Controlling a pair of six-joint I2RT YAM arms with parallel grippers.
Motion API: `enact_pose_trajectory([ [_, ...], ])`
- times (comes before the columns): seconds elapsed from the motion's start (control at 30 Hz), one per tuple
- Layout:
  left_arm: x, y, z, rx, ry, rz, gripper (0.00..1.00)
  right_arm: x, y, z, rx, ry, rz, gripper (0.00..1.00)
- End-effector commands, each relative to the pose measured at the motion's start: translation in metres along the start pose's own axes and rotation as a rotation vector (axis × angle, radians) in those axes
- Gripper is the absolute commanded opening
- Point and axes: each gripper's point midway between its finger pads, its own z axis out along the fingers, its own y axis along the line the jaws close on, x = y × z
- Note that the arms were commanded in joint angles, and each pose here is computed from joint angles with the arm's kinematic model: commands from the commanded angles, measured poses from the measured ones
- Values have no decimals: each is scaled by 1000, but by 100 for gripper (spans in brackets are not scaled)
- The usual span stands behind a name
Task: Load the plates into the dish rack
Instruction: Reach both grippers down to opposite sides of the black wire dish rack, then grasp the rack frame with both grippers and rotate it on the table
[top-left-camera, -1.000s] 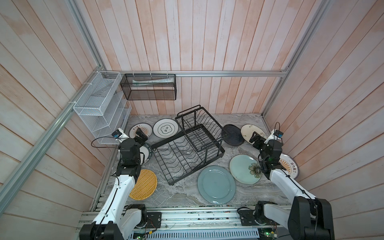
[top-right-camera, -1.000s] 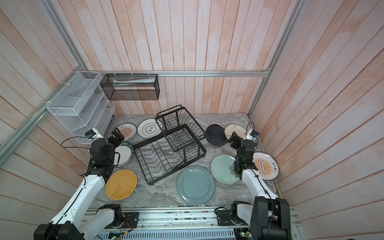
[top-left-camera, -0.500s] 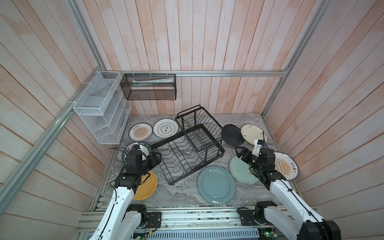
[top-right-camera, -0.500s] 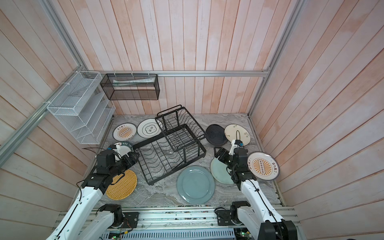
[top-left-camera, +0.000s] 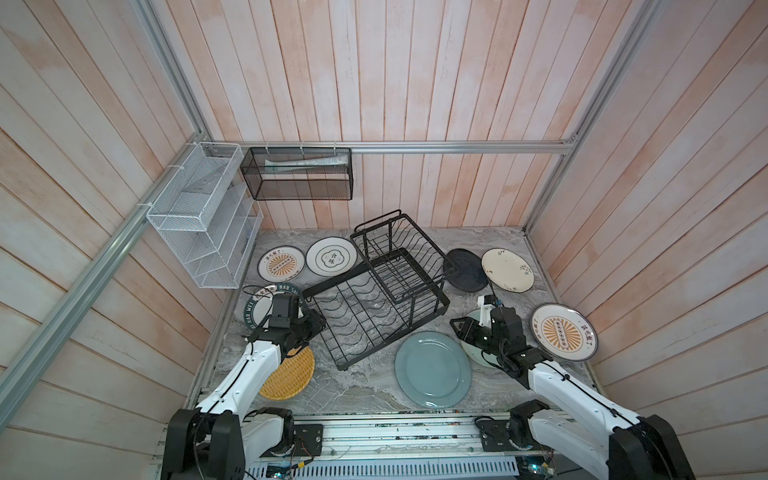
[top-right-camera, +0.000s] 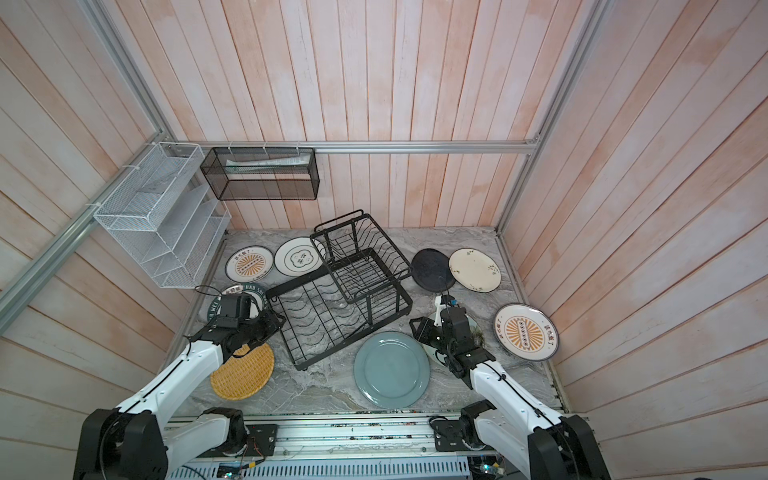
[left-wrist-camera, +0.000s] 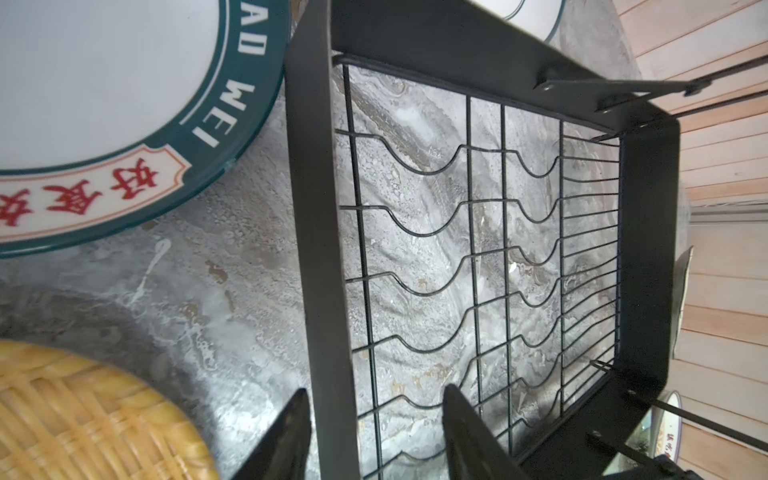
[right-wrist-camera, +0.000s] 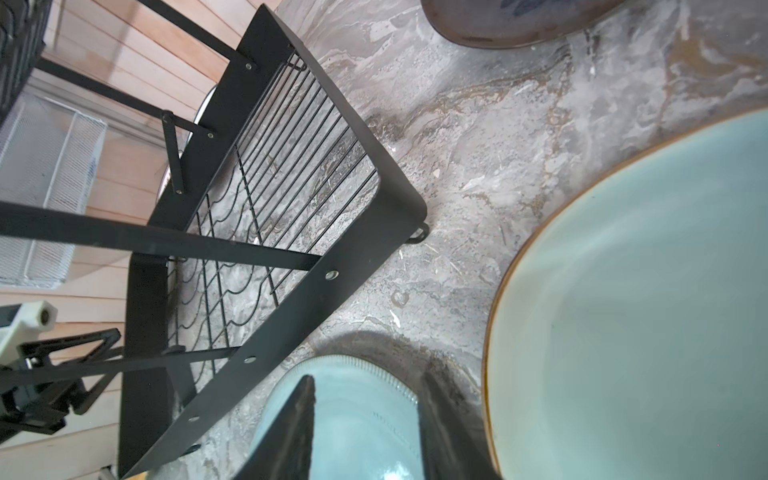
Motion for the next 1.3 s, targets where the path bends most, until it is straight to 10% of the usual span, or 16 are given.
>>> enact_pose_trajectory([
  [0.0, -7, -14, 6, 61, -15, 25, 45, -7, 13, 5, -44, -16, -13, 34],
  [1.27, 57, -50, 41, 128, 86, 52, 25, -107, 8, 123, 16, 2, 11, 19],
])
